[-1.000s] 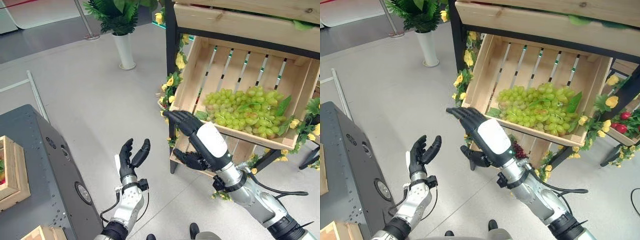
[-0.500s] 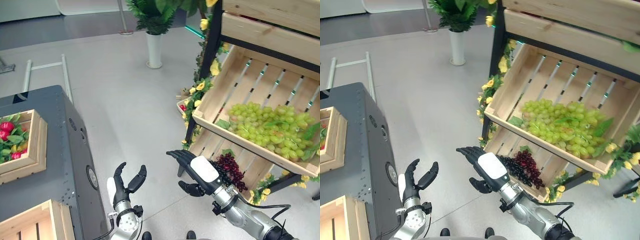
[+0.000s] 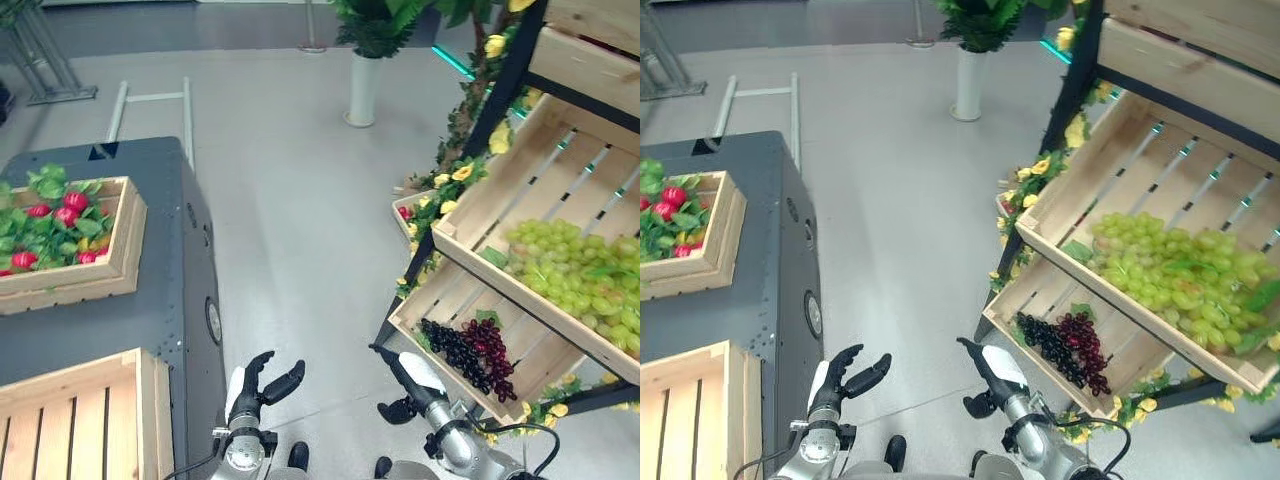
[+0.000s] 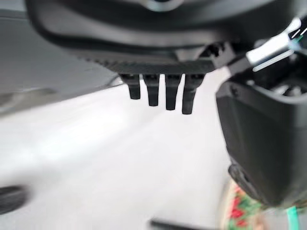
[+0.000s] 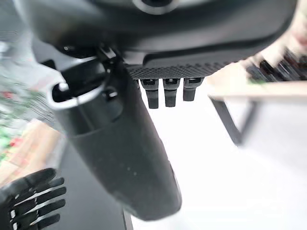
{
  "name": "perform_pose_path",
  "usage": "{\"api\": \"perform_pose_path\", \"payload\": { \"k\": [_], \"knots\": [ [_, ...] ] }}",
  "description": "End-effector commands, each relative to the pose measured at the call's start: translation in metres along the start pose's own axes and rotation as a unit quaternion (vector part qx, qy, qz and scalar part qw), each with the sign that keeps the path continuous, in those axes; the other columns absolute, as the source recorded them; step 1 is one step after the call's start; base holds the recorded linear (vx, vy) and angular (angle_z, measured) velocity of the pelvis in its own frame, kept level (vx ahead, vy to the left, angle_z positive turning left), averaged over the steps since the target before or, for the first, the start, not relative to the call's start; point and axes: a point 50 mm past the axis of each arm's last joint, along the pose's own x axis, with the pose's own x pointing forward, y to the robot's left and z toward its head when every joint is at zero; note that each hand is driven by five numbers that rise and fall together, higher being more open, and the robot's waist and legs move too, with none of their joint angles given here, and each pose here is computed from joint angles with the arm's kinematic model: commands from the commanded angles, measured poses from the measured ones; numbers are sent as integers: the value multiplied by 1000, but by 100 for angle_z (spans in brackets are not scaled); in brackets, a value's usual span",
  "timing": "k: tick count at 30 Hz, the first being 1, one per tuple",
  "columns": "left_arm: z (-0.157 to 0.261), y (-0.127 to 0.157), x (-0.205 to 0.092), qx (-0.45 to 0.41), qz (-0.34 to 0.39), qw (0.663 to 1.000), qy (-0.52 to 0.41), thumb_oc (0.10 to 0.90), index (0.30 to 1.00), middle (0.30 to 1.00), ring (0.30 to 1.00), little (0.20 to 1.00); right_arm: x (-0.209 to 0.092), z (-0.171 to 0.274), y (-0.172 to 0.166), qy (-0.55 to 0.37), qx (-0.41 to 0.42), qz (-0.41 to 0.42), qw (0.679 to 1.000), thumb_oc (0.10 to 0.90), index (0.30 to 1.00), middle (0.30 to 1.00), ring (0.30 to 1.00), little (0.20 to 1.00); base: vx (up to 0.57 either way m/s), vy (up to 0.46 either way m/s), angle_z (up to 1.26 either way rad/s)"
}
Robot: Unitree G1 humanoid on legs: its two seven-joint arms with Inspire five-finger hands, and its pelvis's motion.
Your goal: Pick up the fruits from the basket on one side to the basket on the other side
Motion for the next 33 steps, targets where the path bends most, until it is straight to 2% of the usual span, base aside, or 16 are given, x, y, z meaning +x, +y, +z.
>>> {"api": "perform_pose_path", "payload": {
  "k": [1,5,9,10,14,16,19,23,33],
  "knots": [
    [40,-13,13,4,-16,998,-67,800,900,900,900,900,24,25,-37,-45,28,-29,998,800,900,900,900,900,-1,-275,53],
    [29,-16,9,24,-16,999,-45,800,900,900,900,900,23,11,-35,3,65,-7,998,800,900,900,900,900,-10,-210,17],
    [30,-32,3,101,-83,987,-92,800,900,900,900,900,10,-16,-31,70,105,-7,992,800,900,900,900,900,-146,-105,53],
    [31,-33,1,113,-81,985,-104,800,900,900,900,900,7,-21,-30,80,113,-1,990,800,900,900,900,900,-139,-37,105],
    [17,-29,2,71,-83,993,-36,800,900,900,900,900,4,-29,-22,96,122,22,988,800,900,900,900,900,-21,45,32],
    [17,-34,5,82,-129,988,-17,800,900,900,900,900,3,-35,-11,142,119,47,982,800,900,900,900,900,9,64,8],
    [21,-40,5,69,-146,987,-23,800,900,900,900,900,1,-41,-7,164,149,62,973,800,900,900,900,900,19,26,31],
    [12,-42,-1,55,-159,986,-10,800,900,900,900,900,-5,-47,1,184,133,121,966,800,900,900,900,900,43,43,2],
    [-4,-41,-6,73,-179,981,16,800,900,900,900,900,-7,-44,11,183,152,136,962,800,900,900,900,900,35,27,0]
  ]
}}
